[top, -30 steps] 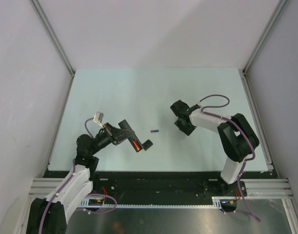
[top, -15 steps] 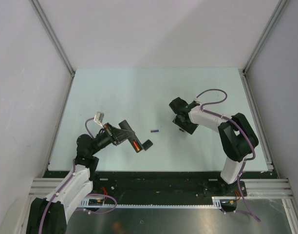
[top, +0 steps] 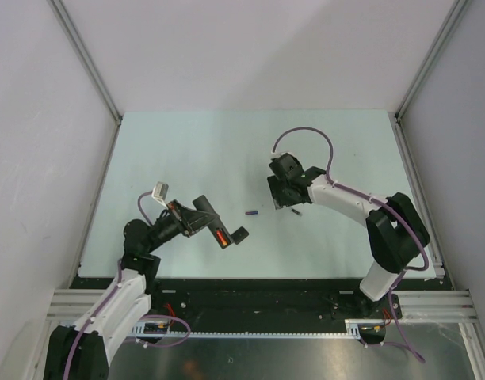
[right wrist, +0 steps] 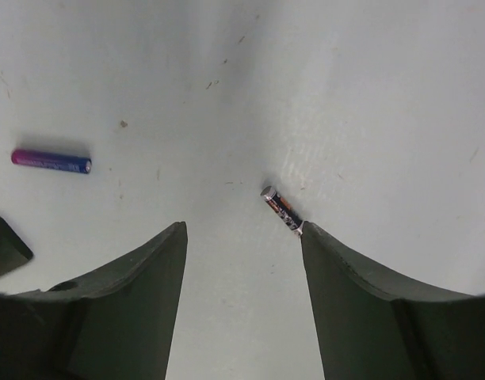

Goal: Load the batteries into the remote control

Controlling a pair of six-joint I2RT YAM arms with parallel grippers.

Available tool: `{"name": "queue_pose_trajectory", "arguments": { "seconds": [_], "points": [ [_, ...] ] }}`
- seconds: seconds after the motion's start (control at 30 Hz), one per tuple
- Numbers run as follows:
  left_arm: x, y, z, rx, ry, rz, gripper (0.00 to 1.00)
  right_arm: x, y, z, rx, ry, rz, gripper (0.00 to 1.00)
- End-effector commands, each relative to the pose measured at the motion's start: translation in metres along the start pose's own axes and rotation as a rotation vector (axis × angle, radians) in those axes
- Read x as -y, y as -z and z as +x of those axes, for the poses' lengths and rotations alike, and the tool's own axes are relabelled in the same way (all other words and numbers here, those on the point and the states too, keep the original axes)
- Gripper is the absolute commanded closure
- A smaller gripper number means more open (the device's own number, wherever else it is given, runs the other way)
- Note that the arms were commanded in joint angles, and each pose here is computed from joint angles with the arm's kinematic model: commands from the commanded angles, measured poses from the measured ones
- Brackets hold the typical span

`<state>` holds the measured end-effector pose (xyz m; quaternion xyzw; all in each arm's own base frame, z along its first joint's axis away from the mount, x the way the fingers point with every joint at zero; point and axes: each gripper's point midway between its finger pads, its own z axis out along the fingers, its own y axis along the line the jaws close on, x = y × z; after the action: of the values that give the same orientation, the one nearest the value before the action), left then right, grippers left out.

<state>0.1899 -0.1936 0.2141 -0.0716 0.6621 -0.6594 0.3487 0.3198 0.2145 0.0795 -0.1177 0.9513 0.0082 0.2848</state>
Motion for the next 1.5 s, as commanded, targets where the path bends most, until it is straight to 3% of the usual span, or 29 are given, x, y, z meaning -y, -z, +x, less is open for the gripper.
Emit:
{"name": "queue_pose_trajectory", "arguments": {
  "seconds": [0.0, 0.1, 0.27, 0.53, 1.1, 1.47],
  "points": [
    [0.008, 0.002, 0.003, -0.008, -0.044, 0.037, 1.0, 0.001, -0.007, 0.002, -0.005, 0.215, -0.127, 0.37],
    [0.007, 0.003, 0.005, -0.017, -0.042, 0.036, 1.0, 0.002, -0.007, 0.002, 0.014, 0.235, -0.166, 0.37],
    [0.008, 0.002, 0.007, -0.039, -0.047, 0.037, 1.0, 0.005, -0.026, 0.021, -0.065, 0.235, -0.183, 0.4],
    [0.007, 0.0, 0.008, -0.057, -0.058, 0.036, 1.0, 0.017, -0.041, 0.043, -0.124, 0.216, -0.168, 0.54],
    [0.002, -0.002, 0.006, -0.055, -0.057, 0.022, 1.0, 0.034, -0.037, 0.057, -0.137, 0.093, -0.132, 0.54],
    [0.0, -0.003, 0.006, -0.053, -0.05, 0.012, 1.0, 0.016, -0.024, 0.07, -0.166, -0.052, -0.045, 0.57]
  ]
}}
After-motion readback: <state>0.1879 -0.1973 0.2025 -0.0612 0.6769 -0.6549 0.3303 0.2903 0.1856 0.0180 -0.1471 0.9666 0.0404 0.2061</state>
